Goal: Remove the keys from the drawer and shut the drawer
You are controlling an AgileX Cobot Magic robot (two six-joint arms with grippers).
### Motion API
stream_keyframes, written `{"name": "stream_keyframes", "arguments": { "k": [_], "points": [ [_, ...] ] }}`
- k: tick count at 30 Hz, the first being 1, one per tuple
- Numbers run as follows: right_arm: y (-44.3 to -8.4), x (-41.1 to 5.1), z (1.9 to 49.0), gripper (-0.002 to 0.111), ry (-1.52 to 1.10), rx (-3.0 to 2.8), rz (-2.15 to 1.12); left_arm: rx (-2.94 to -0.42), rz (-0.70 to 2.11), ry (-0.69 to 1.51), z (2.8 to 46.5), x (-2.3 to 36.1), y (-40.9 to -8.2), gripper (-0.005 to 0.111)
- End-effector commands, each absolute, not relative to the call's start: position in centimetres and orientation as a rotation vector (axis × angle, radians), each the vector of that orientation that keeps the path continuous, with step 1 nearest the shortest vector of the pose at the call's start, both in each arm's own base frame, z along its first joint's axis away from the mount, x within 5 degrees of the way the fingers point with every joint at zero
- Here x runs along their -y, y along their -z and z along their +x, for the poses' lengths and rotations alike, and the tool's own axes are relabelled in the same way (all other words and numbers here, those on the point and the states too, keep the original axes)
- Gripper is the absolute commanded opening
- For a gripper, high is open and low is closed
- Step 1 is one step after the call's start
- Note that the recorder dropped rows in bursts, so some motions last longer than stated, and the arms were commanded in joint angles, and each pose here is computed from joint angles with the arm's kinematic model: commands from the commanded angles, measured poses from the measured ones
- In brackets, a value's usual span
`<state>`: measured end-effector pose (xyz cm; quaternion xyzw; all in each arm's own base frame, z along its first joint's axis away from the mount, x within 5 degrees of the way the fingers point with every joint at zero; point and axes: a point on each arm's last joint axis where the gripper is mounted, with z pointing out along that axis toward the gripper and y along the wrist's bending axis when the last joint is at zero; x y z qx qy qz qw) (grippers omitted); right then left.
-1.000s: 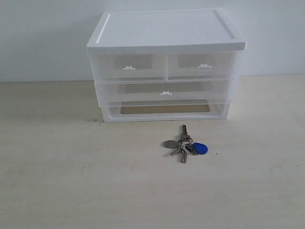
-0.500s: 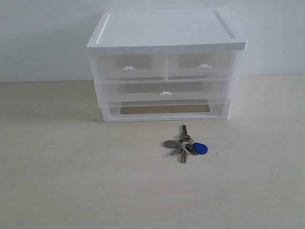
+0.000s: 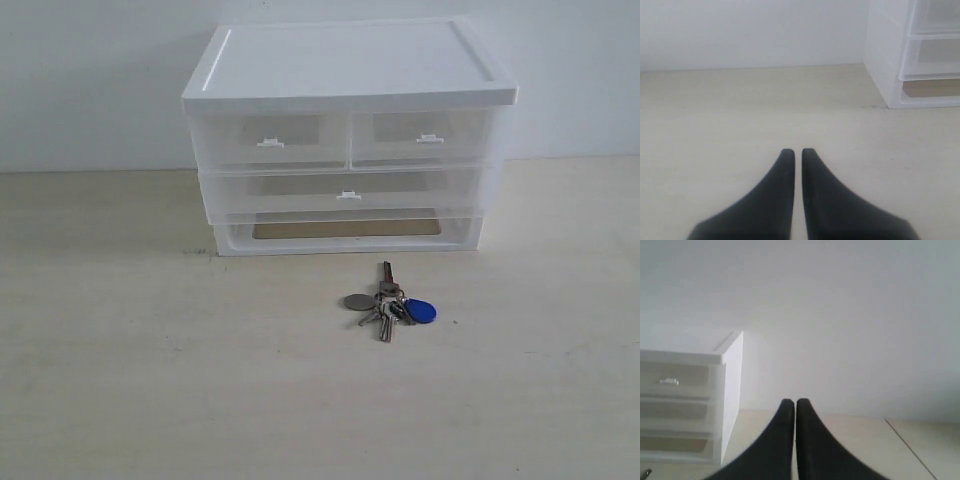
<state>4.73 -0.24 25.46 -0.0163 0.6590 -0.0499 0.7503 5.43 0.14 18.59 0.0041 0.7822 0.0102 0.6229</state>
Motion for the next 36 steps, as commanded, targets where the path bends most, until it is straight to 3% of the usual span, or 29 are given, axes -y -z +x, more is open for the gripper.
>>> {"name": "stream_keyframes", "arguments": {
  "k": [1, 15, 36],
  "points": [
    [-22.2, 0.3, 5.4, 0.0, 0.127, -1.519, -0.046, -1.799, -0.003, -0.017, 5.4, -0.1, -18.5, 0.004],
    [-18.0, 0.6, 5.3, 0.0, 0.148, -1.852, -0.044, -1.799, -0.003, -0.017, 5.4, -0.1, -18.5, 0.004],
    [-18.0, 0.6, 5.3, 0.0, 0.146, -1.855, -0.041, -1.799, -0.003, -0.017, 5.4, -0.1, -18.5, 0.004]
  ]
}}
